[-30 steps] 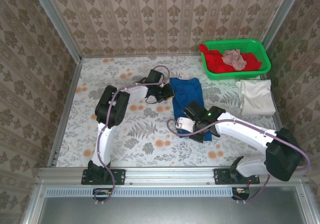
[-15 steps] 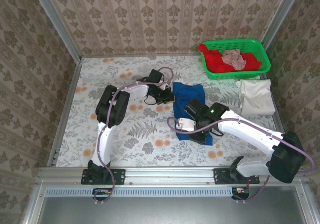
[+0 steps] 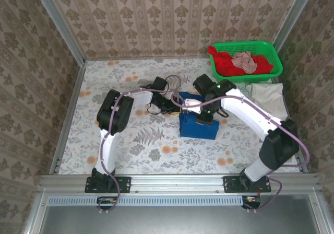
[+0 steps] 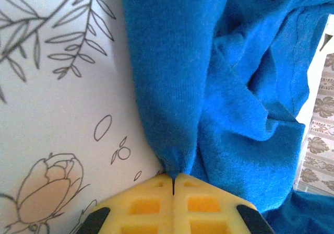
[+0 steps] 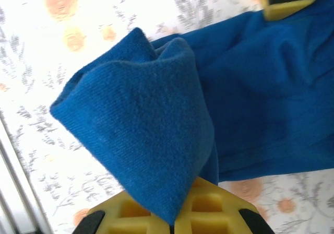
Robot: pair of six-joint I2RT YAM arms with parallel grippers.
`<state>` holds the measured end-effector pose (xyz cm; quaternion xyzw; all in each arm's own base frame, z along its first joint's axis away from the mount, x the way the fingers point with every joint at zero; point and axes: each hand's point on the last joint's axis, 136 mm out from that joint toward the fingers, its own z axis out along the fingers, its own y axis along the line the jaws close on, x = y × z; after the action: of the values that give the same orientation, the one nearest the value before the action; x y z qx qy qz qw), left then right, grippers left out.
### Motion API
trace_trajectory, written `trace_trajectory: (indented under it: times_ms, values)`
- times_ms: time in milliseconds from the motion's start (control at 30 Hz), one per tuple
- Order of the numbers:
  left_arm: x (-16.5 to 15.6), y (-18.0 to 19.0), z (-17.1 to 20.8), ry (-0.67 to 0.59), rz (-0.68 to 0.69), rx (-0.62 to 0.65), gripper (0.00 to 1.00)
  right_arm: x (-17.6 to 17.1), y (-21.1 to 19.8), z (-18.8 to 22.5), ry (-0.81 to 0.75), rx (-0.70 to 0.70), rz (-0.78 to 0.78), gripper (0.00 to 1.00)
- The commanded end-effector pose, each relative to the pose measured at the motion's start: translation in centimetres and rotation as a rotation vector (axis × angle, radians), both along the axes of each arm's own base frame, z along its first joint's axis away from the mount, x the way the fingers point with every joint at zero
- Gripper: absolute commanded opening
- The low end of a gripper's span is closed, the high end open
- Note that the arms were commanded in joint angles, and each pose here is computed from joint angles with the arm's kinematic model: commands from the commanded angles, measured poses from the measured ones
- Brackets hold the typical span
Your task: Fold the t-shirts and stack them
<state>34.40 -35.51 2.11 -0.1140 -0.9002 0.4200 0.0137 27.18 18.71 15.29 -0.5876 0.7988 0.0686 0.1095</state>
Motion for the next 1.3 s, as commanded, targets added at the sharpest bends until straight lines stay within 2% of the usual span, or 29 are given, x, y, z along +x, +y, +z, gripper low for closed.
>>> trace_trajectory:
  times_ms: [0,300,433,900,1267]
  values:
    - [-3.8,3.8,-6.4,0.201,0.017,0.185,0.00,3.3,0.0,0.2,-0.069,-0.027,0.057,0.00]
    - [-4.9,5.4,-8.8,0.296,0.021,0.227,0.00,11.1,-0.1,0.0,-0.172,-0.077,0.050,0.00]
    - [-5.2,5.9,-9.5,0.310,0.012,0.238,0.00,13.2,0.5,-0.3,-0.193,-0.079,0.049,0.00]
    - [-5.2,6.9,-9.7,0.309,0.024,0.242,0.00,17.1,0.2,-4.2,-0.195,-0.134,0.009,0.00]
    - [-5.2,7.3,-9.5,0.292,0.034,0.243,0.00,19.4,0.0,-7.4,-0.197,-0.154,-0.095,0.00]
